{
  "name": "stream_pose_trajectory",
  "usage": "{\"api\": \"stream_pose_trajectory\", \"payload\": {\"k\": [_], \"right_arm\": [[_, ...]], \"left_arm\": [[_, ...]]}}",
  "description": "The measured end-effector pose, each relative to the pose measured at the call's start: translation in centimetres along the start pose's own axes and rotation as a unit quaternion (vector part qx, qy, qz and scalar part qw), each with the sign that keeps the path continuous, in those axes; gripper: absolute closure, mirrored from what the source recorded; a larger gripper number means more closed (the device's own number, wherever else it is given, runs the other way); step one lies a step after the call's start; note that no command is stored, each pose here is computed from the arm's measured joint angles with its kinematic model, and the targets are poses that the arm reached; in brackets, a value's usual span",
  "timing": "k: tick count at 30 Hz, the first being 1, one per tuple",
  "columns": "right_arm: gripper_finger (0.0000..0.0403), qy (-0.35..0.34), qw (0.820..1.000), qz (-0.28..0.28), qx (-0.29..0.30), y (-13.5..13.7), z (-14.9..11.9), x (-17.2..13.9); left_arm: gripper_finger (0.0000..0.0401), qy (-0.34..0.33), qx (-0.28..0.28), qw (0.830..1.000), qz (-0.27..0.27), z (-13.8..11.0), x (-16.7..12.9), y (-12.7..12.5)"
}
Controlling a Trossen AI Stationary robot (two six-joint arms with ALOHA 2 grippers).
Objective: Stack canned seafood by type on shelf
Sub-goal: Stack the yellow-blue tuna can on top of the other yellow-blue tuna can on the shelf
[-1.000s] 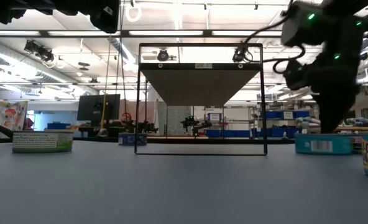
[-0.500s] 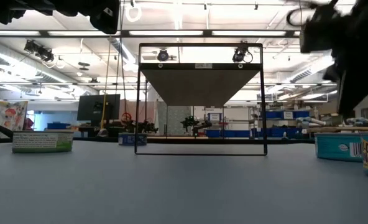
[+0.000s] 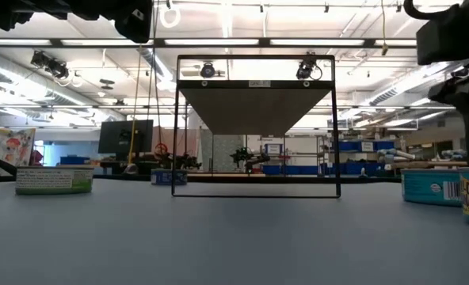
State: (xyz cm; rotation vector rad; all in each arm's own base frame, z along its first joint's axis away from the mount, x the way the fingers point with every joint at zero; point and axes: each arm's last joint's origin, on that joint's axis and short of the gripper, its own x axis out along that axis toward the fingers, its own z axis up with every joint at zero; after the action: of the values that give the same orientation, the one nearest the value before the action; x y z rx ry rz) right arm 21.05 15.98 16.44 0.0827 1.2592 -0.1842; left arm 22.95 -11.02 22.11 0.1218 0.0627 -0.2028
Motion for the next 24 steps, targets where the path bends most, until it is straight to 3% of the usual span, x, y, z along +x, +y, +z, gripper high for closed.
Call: {"api": "stream_pose_trajectory", "payload": {"k": [5,11,16,19,24], "right_arm": [[0.0263,0.021,0.994,-0.1,-0.049,1.5,0.6,0.9],[0.0295,0.061,0.977,-0.163,-0.12,3.0,1.2,2.4],[0.0353,0.083,0.97,-0.183,-0.14,3.6,1.6,2.6],[0.0392,0.089,0.972,-0.167,-0.142,3.7,2.0,1.7],[0.0394,0.059,0.982,-0.131,-0.124,3.4,2.8,-0.5]], "left_arm": [[0.0395,0.001,0.0,1.0,0.002,0.0,0.0,0.0],[0.0395,0.001,0.0,1.0,0.003,0.0,0.0,0.0],[0.0395,0.002,0.0,1.0,0.003,0.0,0.0,0.0],[0.0395,0.002,0.0,1.0,0.003,0.0,0.0,0.0],[0.0395,0.001,0.0,1.0,0.003,0.0,0.0,0.0]]}}
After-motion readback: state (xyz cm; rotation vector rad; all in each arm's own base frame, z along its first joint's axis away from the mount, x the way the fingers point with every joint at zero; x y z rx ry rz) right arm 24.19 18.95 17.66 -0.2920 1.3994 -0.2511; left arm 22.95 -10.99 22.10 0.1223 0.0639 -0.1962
